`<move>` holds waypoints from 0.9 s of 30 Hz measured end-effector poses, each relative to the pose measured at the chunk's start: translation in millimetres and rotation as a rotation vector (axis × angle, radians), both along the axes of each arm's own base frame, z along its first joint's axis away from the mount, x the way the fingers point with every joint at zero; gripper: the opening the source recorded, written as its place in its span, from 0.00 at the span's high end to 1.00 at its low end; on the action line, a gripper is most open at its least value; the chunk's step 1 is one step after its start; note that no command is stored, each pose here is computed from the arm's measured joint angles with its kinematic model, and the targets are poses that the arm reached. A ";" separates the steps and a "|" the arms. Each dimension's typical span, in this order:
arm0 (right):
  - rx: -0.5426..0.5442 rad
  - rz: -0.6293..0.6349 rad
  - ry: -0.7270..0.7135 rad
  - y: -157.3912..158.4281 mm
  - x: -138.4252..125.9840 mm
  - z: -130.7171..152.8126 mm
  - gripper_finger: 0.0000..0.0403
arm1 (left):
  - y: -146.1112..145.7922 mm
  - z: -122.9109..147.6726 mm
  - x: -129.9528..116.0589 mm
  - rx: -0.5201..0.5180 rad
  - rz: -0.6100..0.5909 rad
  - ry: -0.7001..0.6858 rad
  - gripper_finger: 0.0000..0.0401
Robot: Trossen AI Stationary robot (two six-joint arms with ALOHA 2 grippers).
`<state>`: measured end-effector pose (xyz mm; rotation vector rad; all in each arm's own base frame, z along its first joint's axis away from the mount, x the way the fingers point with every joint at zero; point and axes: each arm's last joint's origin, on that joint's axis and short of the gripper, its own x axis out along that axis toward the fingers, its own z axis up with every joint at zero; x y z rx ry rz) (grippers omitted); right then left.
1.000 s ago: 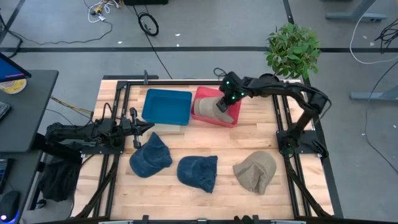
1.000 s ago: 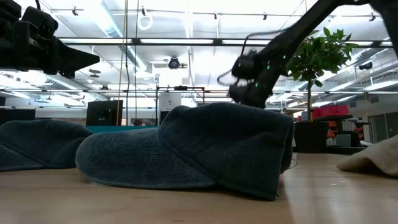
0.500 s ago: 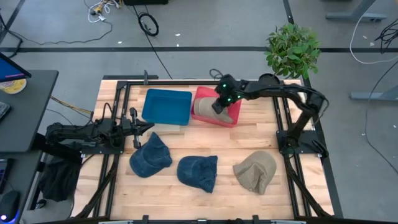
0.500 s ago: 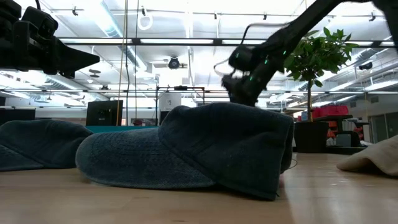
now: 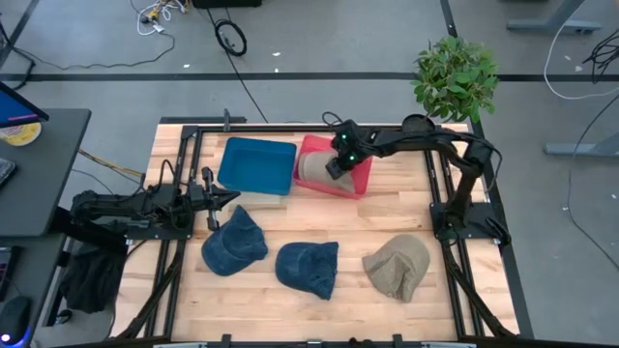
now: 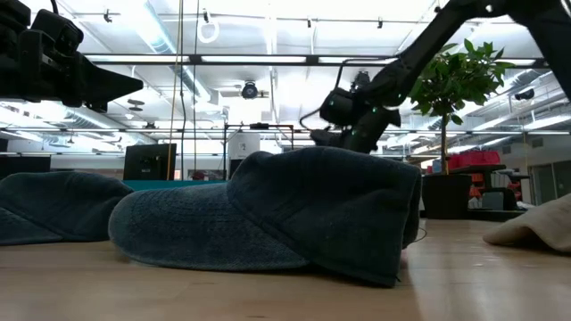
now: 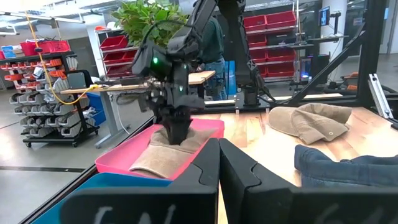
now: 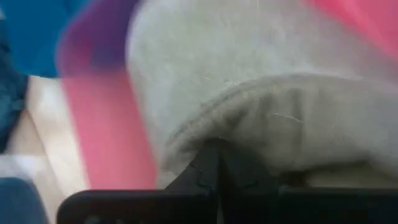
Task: Pick & Place hat
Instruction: Put the left brown cap into the red bin, then put the brown cap into the red bin
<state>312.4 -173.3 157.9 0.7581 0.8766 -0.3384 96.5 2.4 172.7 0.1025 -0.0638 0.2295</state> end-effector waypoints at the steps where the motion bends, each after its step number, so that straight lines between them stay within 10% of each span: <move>1: -0.018 -0.006 -0.013 0.3 -1.1 6.8 1.00 | 0.0 0.0 0.0 0.000 0.000 0.000 0.99; 14: -0.123 -0.077 -0.253 29.0 -25.7 105.5 1.00 | 0.0 0.1 0.0 0.000 0.000 -0.001 0.99; 27: 0.035 -0.138 -0.035 97.3 -96.2 135.7 1.00 | 0.0 0.1 0.0 0.000 0.000 0.000 0.99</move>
